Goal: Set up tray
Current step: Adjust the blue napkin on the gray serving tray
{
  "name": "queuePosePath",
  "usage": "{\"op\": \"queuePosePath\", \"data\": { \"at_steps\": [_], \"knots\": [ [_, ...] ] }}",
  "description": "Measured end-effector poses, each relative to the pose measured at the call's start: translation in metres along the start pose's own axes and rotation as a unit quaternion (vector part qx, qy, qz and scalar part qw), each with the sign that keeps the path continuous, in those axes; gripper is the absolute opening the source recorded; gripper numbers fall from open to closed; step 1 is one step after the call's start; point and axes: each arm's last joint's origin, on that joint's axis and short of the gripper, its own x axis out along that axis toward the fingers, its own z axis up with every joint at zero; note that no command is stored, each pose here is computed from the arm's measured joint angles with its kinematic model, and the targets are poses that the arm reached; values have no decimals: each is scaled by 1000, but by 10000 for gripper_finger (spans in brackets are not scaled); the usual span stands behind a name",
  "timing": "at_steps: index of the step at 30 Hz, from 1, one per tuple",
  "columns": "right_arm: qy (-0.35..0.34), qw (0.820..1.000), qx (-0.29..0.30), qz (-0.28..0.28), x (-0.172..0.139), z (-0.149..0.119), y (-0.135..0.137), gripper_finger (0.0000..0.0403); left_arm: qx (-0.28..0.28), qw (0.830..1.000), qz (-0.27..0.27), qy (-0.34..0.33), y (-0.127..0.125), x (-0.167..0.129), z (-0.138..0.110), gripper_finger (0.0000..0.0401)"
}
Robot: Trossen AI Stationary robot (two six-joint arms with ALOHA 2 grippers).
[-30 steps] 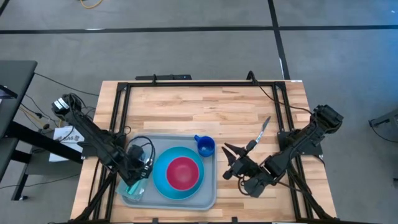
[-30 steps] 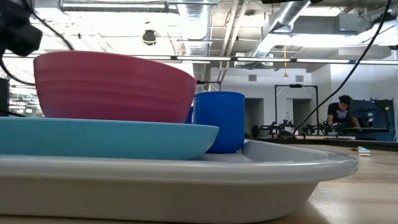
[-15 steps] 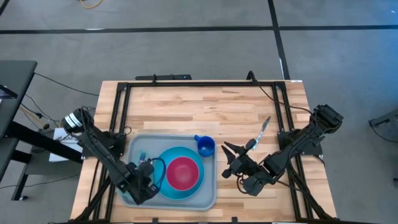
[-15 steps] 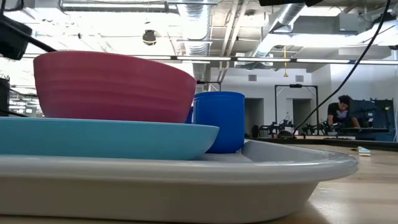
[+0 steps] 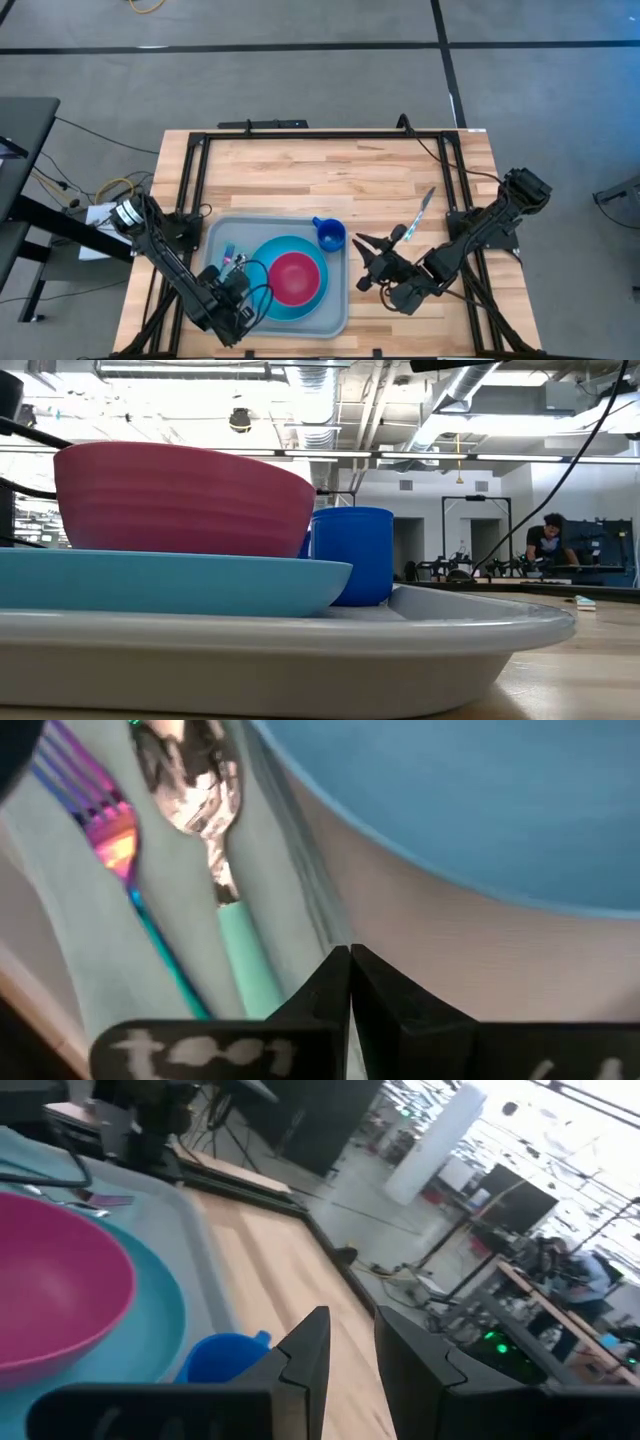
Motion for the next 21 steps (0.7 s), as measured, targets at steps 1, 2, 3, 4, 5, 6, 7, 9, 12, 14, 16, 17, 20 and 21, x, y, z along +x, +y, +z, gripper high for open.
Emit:
{"op": "queuePosePath", "data": {
  "at_steps": [1, 2, 3, 4, 5, 6, 7, 9, 12, 14, 16, 17, 20, 21],
  "knots": [
    [0, 1000, 0, 2, 0, 0, 0, 77, -2, 1000, 2, 1, 0, 0, 0, 0],
    [0, 1000, 0, 1, 0, 0, 0, 77, -2, 1000, 2, 0, 1, 0, 0, 0],
    [1, 1000, 0, -1, 1, 0, 0, 77, -1, 1000, 4, 1, 1, 0, -1, 0],
    [1, 1000, 0, -1, 1, 0, 0, 77, 0, 1000, 5, 3, 1, 0, -1, 0],
    [1, 1000, 0, -1, 1, 0, 0, 77, 1, 1000, 8, 5, 2, 0, -2, 0],
    [1, 1000, 0, -1, 1, 0, 0, 77, -1, 1000, 9, 10, 2, 0, -3, 0],
    [1, 1000, 0, -1, 1, 0, 0, 77, -4, 1000, 9, 10, 2, 0, -3, 0],
    [1, 1000, 0, -1, 1, 0, 0, 77, -10, 1000, 10, 8, 2, 1, -5, 0],
    [1, 1000, 0, -1, 1, 0, 0, 77, -13, 1000, 19, 5, 0, 5, -9, 0],
    [1, 1000, 0, -1, 1, 0, 0, 77, -13, 999, 27, 14, -2, 10, -12, 0],
    [1, 1000, 0, -1, 1, 0, 0, 77, -10, 999, 30, 19, -4, 15, -14, 0],
    [1, 1000, 0, -1, 1, 0, 0, 77, -7, 999, 30, 21, -6, 17, -15, 0],
    [1, 1000, 0, -1, 1, 0, 0, 77, -8, 1000, 20, 19, -10, 20, -15, 0],
    [1, 1000, 0, -1, 1, 0, 0, 77, -10, 1000, 16, 14, -11, 20, -14, 0]
  ]
}}
